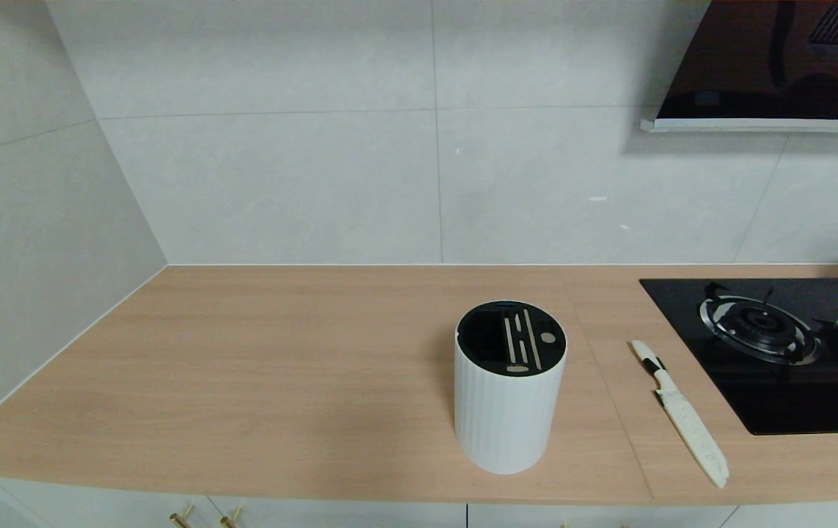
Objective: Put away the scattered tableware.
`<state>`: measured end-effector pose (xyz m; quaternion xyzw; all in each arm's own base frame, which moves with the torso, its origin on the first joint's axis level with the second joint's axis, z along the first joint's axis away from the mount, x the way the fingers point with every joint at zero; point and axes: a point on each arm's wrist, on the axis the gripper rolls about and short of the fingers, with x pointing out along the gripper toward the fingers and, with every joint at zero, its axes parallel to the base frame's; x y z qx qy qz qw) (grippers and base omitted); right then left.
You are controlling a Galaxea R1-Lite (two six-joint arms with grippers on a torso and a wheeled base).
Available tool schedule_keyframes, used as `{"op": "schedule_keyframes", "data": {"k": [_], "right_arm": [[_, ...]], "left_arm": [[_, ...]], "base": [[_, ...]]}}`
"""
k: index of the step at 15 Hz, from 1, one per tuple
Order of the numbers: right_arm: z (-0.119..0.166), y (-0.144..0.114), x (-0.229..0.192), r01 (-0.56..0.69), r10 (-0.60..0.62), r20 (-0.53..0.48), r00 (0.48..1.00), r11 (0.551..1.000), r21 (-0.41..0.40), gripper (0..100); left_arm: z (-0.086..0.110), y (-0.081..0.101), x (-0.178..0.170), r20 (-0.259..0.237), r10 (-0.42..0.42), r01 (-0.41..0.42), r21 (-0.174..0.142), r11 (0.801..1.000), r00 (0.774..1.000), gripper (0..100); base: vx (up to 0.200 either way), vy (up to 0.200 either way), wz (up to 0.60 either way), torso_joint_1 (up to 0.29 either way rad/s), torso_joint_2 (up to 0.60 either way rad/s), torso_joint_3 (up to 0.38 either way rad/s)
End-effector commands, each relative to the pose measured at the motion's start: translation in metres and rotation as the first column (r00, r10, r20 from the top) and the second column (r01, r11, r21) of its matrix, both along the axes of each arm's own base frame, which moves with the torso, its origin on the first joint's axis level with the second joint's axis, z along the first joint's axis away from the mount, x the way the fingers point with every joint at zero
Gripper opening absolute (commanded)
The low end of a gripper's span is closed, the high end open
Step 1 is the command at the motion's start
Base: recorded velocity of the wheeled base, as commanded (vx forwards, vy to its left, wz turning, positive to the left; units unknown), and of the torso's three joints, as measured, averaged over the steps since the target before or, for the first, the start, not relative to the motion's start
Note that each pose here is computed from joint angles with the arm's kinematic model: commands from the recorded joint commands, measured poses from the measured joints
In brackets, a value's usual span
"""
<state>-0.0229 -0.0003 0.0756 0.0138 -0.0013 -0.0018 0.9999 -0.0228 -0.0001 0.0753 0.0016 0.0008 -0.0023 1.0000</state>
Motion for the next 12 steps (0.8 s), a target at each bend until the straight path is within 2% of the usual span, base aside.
{"op": "schedule_keyframes", "data": {"k": [1,2,5,12], "right_arm": [[0.0001,0.0,0.0001,-0.001,0.001,-0.001,1.0,1.0,0.0,100],[0.0001,0.0,0.0001,-0.001,0.001,-0.001,1.0,1.0,0.0,100],[0.0001,0.0,0.0001,-0.001,0.001,-0.001,1.0,1.0,0.0,100],[0.0001,0.0,0.0001,-0.001,0.001,-0.001,1.0,1.0,0.001,100]], "left_arm": [[0.0,0.0,0.0,0.0,0.0,0.0,0.0,1.0,1.0,100],[0.0,0.0,0.0,0.0,0.0,0.0,0.0,1.0,1.0,100],[0.0,0.0,0.0,0.0,0.0,0.0,0.0,1.0,1.0,100],[0.0,0.0,0.0,0.0,0.0,0.0,-0.002,1.0,1.0,100]], "base": [[0.0,0.0,0.0,0.0,0.0,0.0],[0.0,0.0,0.0,0.0,0.0,0.0],[0.0,0.0,-0.6,0.002,0.0,0.002],[0.0,0.0,0.0,0.0,0.0,0.0]]}}
